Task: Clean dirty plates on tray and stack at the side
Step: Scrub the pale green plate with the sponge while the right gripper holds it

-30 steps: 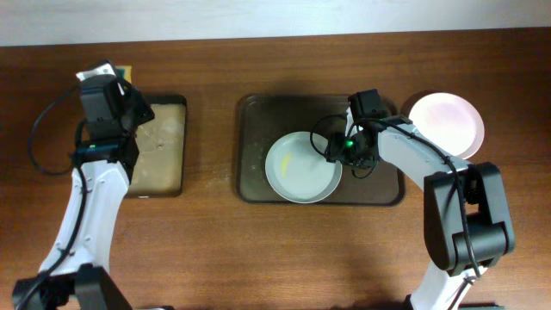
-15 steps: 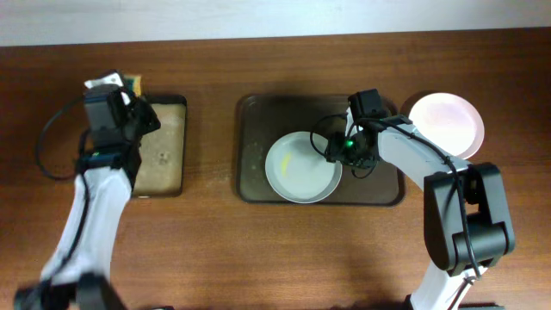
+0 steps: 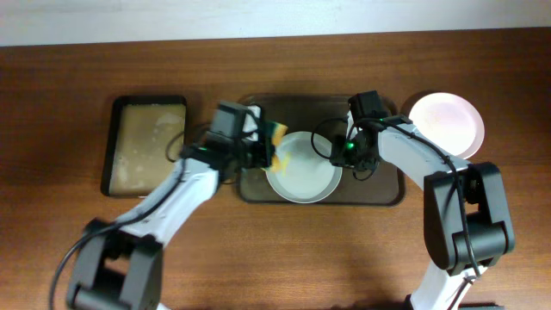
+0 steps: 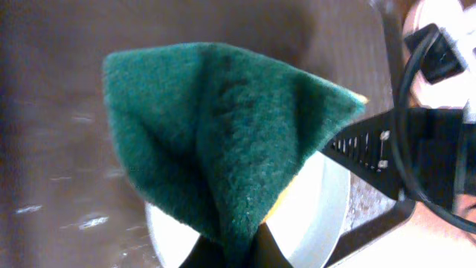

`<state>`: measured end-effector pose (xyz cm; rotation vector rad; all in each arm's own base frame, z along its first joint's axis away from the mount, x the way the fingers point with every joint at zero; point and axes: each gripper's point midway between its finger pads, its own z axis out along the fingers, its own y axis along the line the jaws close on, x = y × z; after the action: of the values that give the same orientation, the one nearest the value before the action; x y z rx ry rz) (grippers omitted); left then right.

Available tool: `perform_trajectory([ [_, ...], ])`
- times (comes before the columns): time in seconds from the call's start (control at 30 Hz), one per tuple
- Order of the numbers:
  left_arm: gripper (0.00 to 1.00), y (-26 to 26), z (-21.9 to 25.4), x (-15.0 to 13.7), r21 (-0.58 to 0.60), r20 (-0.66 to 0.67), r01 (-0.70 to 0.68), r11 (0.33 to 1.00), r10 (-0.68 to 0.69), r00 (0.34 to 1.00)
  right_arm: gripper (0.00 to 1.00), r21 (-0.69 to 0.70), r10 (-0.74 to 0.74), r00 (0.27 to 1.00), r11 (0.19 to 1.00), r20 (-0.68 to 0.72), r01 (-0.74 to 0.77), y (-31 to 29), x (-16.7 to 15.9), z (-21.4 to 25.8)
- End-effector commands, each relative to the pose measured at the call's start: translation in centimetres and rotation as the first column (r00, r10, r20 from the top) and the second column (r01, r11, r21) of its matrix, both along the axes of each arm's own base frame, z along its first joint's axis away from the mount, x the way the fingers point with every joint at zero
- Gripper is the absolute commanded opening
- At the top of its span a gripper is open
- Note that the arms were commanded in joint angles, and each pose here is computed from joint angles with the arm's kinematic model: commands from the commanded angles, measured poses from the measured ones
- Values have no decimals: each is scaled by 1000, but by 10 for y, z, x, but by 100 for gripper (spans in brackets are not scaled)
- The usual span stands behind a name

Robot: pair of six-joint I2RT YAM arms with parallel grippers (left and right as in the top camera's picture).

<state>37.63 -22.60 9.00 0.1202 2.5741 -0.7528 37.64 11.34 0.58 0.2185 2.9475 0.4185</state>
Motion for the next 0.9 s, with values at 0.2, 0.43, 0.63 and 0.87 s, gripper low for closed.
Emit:
perform_trajectory([
  [0.2,0,-34,-21,-4,-72,-79,-41,997,35,996,7,-51,-18,988,999,-150,11,-12,-33,-26],
  [0.43,0,-69,-32,-3,-134,-105,-110,985,96,990,4,-51,-19,988,999,-153,11,-12,-34,-26],
  [0.63,0,-82,-64,-7,-61,-89,-155,986,149,985,4,-52,-18,989,999,-149,11,-12,-33,-26],
  [0.87,66,-83,-75,-3,-42,-60,-122,992,120,991,5,-57,-20,989,998,-144,12,-13,-32,-26],
])
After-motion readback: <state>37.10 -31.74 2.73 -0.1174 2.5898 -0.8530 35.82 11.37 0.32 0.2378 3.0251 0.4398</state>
